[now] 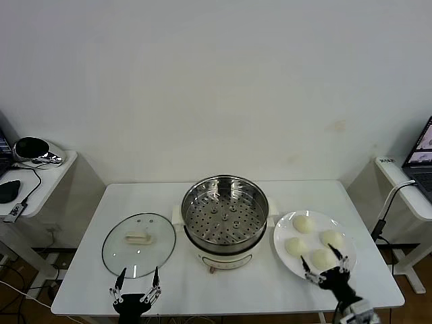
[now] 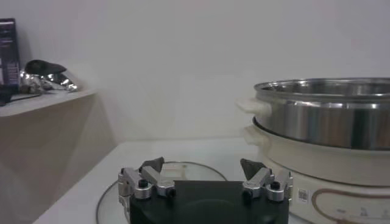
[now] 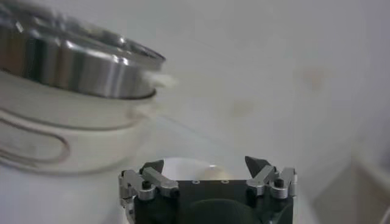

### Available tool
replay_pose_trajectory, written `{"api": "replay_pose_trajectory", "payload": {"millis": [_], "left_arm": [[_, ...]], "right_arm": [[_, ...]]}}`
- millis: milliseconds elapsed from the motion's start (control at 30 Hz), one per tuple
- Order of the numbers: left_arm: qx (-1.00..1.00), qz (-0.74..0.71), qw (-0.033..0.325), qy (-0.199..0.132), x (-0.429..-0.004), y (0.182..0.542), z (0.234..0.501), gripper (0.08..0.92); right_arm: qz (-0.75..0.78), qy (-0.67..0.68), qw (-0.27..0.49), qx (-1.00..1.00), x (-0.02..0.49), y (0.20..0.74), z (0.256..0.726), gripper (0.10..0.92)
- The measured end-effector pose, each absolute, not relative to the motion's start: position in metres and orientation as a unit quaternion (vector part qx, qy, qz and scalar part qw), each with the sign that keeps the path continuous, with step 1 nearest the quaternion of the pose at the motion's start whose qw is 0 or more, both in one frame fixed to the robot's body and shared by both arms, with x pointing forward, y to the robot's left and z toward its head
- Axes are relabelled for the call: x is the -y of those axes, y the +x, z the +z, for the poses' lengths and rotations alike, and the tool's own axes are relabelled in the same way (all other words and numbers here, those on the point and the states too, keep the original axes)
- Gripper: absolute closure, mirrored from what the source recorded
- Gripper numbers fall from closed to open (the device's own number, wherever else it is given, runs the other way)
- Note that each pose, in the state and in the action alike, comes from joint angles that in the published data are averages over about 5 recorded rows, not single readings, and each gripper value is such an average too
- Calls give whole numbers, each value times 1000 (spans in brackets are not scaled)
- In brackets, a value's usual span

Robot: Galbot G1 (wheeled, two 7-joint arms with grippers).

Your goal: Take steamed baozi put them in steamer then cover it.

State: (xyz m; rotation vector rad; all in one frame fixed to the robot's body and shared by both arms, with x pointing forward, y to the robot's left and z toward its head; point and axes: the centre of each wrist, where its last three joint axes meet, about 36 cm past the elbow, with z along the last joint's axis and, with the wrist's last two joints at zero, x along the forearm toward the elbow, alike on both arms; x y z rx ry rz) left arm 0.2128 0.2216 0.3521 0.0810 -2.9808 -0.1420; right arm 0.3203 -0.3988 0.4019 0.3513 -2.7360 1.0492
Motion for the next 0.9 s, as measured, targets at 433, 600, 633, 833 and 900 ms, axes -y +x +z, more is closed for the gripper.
{"api": "replay_pose_trajectory", "payload": {"millis": [433, 600, 633, 833, 900], "left_arm": [[993, -86, 73, 24, -227, 218, 354, 177], [993, -97, 68, 24, -231, 218, 356, 177], [993, -99, 67, 24, -232, 218, 357, 177], [992, -108, 61, 27, -237, 220, 361, 177], [992, -111, 59, 29, -239, 221, 362, 177]], "right_arm": [[530, 235, 174, 796, 443, 431, 477, 200], [560, 296, 211, 745, 447, 478, 500, 200], [564, 308, 218, 735, 447, 487, 503, 200], [578, 378, 252, 678, 443, 533, 517, 200], [582, 398, 262, 660, 440, 547, 520, 200]]}}
